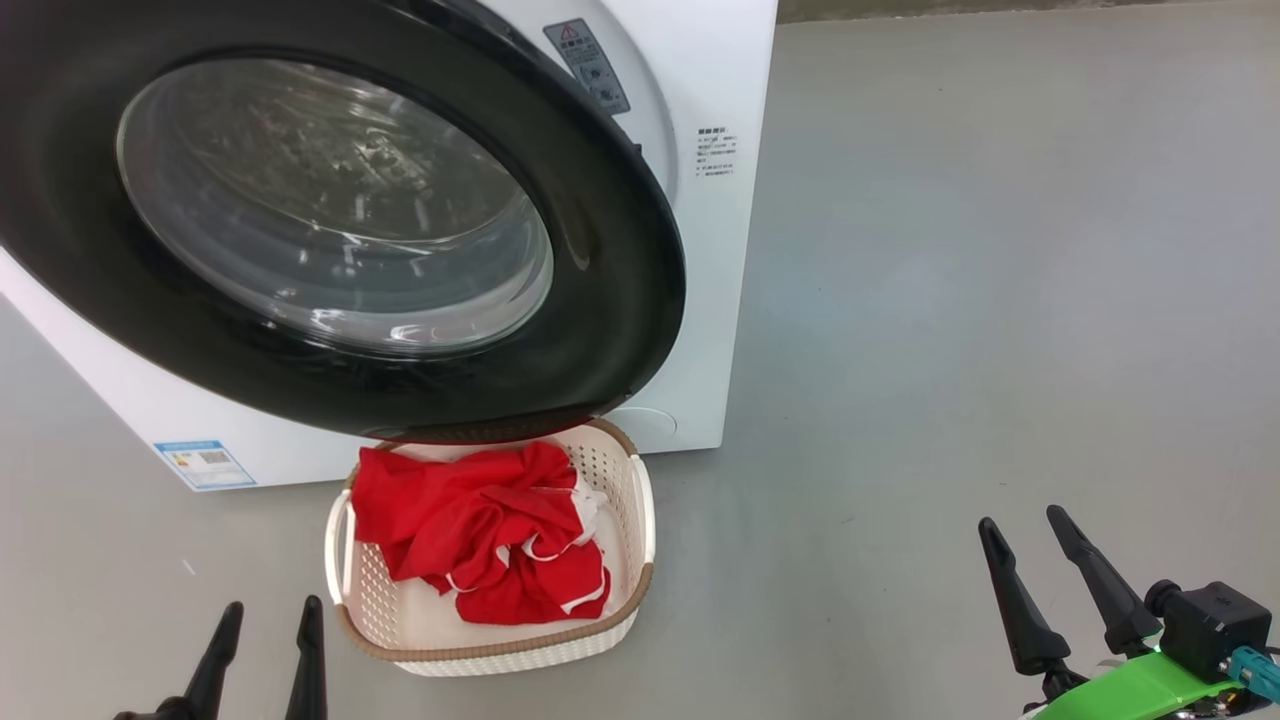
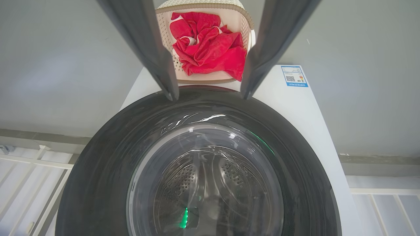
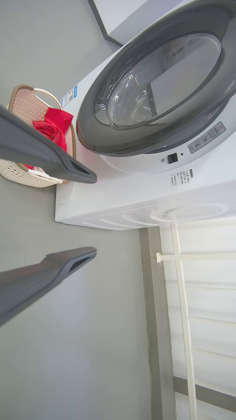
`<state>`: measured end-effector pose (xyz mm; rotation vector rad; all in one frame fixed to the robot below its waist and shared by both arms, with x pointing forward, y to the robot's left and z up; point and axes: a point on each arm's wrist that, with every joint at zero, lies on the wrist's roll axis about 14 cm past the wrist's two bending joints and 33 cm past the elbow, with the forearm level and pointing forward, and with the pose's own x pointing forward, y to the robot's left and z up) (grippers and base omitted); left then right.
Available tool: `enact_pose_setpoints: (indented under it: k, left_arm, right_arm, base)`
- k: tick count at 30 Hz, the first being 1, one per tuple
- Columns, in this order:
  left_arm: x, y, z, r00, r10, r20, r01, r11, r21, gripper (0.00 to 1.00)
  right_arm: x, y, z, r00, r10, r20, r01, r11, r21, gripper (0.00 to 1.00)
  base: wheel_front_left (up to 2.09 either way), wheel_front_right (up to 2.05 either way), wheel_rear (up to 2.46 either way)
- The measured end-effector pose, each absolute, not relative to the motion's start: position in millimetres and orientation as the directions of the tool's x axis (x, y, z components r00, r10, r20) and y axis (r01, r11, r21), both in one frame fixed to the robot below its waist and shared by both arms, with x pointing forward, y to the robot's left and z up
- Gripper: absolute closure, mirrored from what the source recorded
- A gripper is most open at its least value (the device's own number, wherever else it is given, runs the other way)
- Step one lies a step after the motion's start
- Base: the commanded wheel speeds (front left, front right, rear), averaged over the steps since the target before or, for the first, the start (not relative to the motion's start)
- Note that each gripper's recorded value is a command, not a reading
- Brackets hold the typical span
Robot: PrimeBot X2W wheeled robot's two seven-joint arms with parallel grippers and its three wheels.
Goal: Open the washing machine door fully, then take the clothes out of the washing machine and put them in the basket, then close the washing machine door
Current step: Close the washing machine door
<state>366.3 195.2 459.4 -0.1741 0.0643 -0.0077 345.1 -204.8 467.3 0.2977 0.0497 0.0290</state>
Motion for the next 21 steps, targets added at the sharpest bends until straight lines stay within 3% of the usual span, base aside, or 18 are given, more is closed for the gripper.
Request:
enact_pose_setpoints:
  k: [5, 6, 8, 9, 10, 21]
  left_arm:
    - [365, 196, 460, 0.998, -0.009, -0.062, -0.002, 0.985, -0.175, 0.0]
    - [365, 196, 460, 0.998, -0.008, -0.062, -0.003, 0.984, -0.176, 0.0]
    - [364, 196, 460, 0.998, -0.007, -0.062, -0.004, 0.984, -0.177, 0.0]
    - [363, 196, 460, 0.998, -0.005, -0.062, -0.006, 0.984, -0.178, 0.0]
    - [363, 197, 460, 0.998, -0.003, -0.062, -0.008, 0.984, -0.178, 0.0]
    - [349, 202, 461, 0.998, 0.03, -0.059, -0.041, 0.98, -0.195, 0.0]
  right_arm:
    - [346, -202, 467, 0.998, 0.044, -0.044, -0.029, 0.955, 0.296, 0.0]
    - [347, -200, 467, 0.998, 0.048, -0.044, -0.033, 0.954, 0.297, 0.13]
    - [348, -197, 467, 0.997, 0.059, -0.045, -0.043, 0.954, 0.298, 0.65]
    - [349, -195, 467, 0.997, 0.064, -0.045, -0.048, 0.953, 0.299, 0.86]
    - [350, -193, 467, 0.997, 0.07, -0.045, -0.053, 0.953, 0.299, 1.0]
    - [389, -140, 494, 0.974, 0.224, 0.045, -0.227, 0.925, 0.306, 1.0]
  base:
    - [0.0, 0.0, 0.0]
    - [0.0, 0.0, 0.0]
    - [0.0, 0.0, 0.0]
    - [0.0, 0.0, 0.0]
    - [0.0, 0.0, 0.0]
    - [0.0, 0.0, 0.0]
